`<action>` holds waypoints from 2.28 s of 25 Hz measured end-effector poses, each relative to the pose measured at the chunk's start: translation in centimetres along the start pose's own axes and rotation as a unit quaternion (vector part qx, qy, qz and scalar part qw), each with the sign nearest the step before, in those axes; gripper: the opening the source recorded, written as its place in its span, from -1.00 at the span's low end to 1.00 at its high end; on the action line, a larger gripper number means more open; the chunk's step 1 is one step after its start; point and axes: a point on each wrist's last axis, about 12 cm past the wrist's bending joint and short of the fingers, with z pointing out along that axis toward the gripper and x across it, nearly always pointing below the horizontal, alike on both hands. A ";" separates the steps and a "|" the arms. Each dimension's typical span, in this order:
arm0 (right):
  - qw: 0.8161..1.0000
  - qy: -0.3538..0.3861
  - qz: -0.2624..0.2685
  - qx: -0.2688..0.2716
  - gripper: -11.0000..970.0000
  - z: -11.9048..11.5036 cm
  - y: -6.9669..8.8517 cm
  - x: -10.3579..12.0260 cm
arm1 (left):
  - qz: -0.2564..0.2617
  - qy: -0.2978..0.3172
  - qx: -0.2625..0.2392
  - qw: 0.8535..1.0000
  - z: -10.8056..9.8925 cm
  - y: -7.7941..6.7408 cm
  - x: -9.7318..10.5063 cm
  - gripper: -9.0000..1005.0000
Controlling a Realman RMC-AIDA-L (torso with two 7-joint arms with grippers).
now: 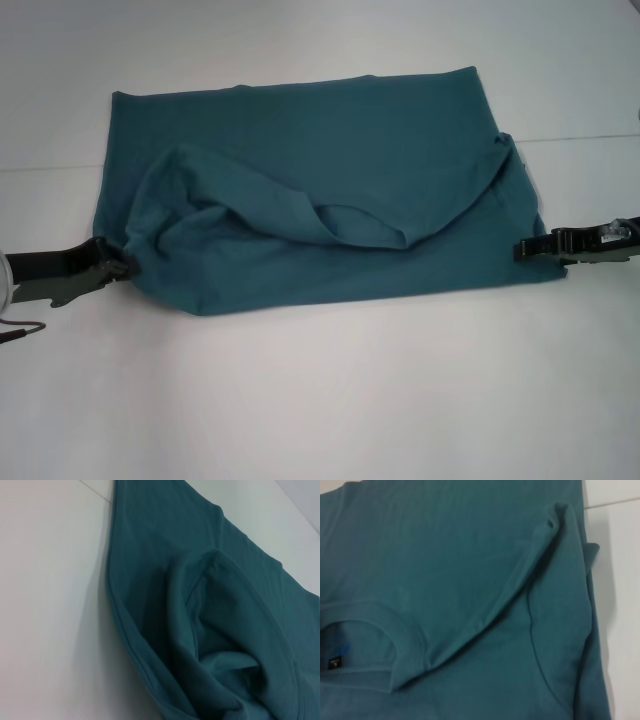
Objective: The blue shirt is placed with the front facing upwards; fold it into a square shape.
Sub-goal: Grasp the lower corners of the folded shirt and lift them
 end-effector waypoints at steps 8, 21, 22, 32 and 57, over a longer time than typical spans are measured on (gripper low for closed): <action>1.000 0.004 -0.009 0.005 0.51 0.6 0.3 0.2 | -0.001 0.001 0.001 1.000 0.1 0.0 0.1 -0.86; 1.000 0.005 -0.012 0.002 0.44 0.9 0.9 0.0 | 0.002 0.000 0.003 1.000 0.2 -0.3 -0.1 -0.85; 1.000 0.006 -0.015 0.003 0.44 1.0 0.9 -0.1 | 0.002 0.000 0.003 1.000 0.2 -0.4 -0.1 -0.85; 1.000 0.015 -0.020 0.015 -0.23 0.8 0.6 -0.4 | 0.004 0.001 0.006 1.000 0.4 -0.7 -0.2 -0.86; 0.994 0.093 -0.048 0.010 -0.93 -3.0 0.1 -0.8 | 0.038 0.067 0.037 0.996 -2.8 -0.2 0.8 -0.85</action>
